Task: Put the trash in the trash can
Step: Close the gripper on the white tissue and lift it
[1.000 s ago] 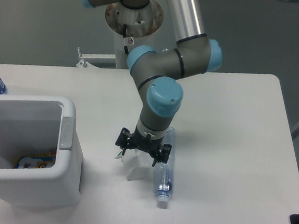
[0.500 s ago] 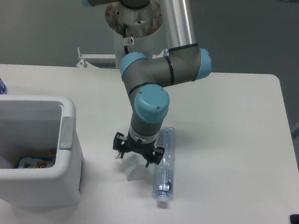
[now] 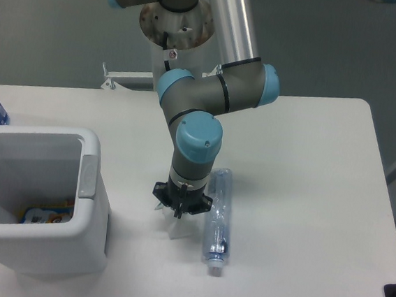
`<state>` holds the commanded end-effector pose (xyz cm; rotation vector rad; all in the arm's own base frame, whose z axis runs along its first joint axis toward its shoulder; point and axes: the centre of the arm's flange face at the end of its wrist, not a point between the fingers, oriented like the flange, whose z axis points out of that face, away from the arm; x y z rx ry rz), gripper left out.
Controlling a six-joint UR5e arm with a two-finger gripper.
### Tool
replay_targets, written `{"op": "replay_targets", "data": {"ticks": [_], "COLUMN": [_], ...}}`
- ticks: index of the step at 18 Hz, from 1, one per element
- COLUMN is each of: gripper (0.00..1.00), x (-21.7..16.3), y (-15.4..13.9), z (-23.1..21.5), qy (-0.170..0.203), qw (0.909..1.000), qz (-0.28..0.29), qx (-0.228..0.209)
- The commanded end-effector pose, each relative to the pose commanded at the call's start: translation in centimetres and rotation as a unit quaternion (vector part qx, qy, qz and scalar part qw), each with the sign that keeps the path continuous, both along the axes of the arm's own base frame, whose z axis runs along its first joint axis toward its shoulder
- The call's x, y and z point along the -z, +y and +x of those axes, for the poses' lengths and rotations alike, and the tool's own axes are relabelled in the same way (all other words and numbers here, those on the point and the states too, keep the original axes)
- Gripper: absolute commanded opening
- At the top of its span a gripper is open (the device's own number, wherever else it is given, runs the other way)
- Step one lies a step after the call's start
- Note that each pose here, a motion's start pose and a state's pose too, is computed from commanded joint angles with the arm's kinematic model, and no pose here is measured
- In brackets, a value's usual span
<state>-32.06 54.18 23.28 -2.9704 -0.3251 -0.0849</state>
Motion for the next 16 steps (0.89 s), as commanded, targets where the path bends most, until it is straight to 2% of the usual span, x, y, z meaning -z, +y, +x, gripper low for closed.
{"op": "replay_targets", "data": {"ticks": [7,12,14,16], "gripper": [0.00,0.00,0.00,0.00], "x": [-2.7,-4.6,-6.4,-9.2], "y": [0.3,1.0,1.2,1.0], "z": [-0.3,-1.3,-2.3,-3.6], "qy": [0.010,0.011,0.003,-0.021], "qw": [0.9996,0.9980,0.9955,0.9887], "qz": [0.022,0.043,0.071,0.119], "qx": [-0.013,-0.046,-0.062,-0.089]}}
